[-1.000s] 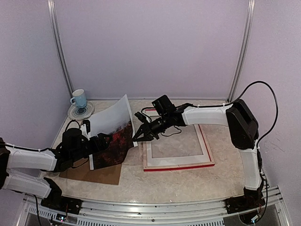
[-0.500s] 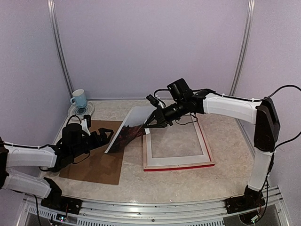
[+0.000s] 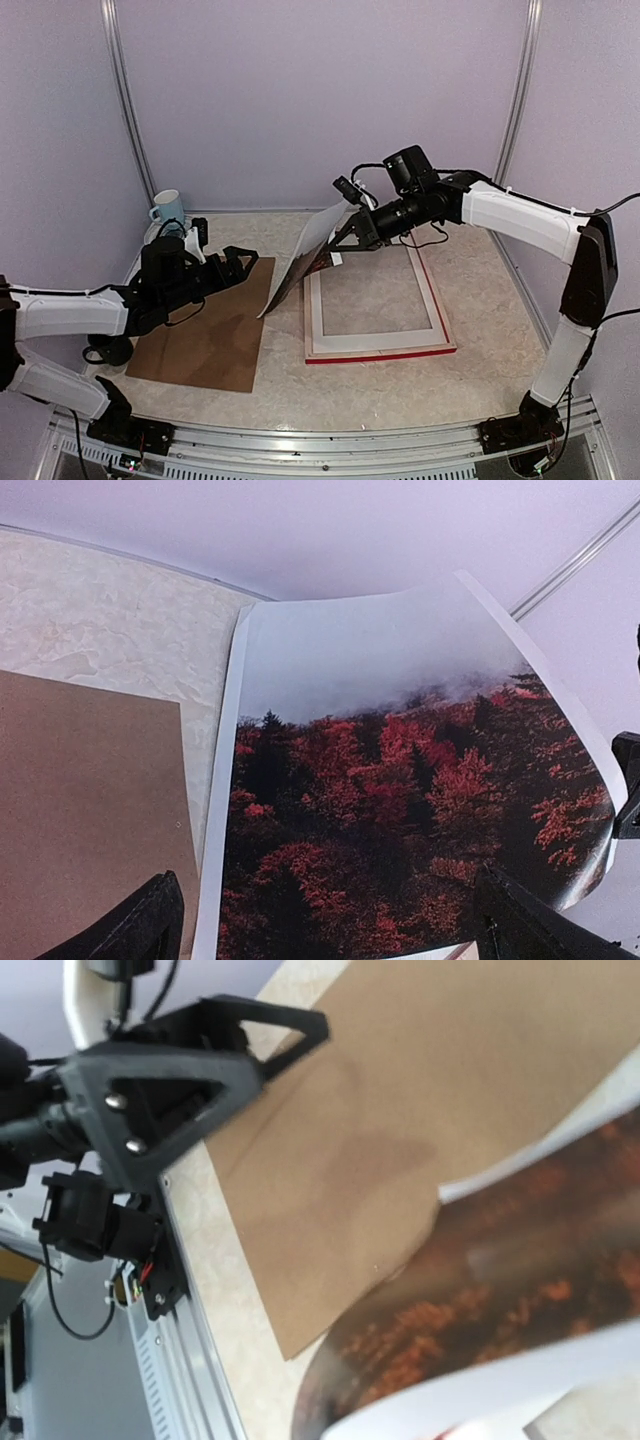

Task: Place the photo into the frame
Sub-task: Pass from the right arm to the left

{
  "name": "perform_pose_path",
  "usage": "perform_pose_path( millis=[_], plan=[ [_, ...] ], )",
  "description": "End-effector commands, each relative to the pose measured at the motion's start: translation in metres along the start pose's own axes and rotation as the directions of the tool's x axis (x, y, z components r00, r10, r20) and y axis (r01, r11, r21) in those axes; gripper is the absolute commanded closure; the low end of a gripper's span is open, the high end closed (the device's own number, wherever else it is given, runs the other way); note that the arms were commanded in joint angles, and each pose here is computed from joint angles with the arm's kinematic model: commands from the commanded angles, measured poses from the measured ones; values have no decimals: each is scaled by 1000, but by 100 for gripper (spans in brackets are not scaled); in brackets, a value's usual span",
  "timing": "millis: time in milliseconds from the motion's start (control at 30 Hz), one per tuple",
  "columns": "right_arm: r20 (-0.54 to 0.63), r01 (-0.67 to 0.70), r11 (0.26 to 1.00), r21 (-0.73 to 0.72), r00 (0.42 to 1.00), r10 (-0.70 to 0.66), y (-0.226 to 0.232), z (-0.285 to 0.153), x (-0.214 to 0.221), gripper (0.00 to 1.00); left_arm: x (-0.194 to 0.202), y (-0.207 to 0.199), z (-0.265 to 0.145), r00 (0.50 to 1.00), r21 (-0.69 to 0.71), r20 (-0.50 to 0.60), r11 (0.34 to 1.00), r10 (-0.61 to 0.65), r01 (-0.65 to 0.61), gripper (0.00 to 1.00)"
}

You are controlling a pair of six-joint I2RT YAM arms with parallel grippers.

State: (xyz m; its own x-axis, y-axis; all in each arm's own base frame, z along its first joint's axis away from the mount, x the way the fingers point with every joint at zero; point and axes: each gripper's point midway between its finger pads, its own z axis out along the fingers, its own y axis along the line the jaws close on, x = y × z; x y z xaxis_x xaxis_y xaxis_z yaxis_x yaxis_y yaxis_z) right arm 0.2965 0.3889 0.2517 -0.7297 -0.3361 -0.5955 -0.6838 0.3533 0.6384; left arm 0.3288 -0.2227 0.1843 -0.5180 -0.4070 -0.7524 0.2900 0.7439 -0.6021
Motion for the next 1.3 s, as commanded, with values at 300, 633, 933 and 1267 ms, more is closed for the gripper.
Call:
perform_pose_path(
  millis=[300, 633, 933, 1267],
  plan=[
    [-54, 224, 972, -66, 972, -228, 23, -6, -11, 99, -11, -39, 18, 1000, 81, 1, 997, -17, 17, 1],
    [-142, 332, 941, -70, 930, -339, 28, 31, -8, 98, 12, -43, 30, 997, 118, -66, 992, -30, 38, 1],
    [-106, 421, 900, -111, 896, -432, 48, 24, -21, 98, 40, -34, 40, 990, 141, -127, 987, -66, 84, 1],
    [-99, 463, 869, -176, 870, -483, 62, 27, -16, 98, 82, -35, 59, 965, 189, -247, 972, -88, 137, 1]
  ],
)
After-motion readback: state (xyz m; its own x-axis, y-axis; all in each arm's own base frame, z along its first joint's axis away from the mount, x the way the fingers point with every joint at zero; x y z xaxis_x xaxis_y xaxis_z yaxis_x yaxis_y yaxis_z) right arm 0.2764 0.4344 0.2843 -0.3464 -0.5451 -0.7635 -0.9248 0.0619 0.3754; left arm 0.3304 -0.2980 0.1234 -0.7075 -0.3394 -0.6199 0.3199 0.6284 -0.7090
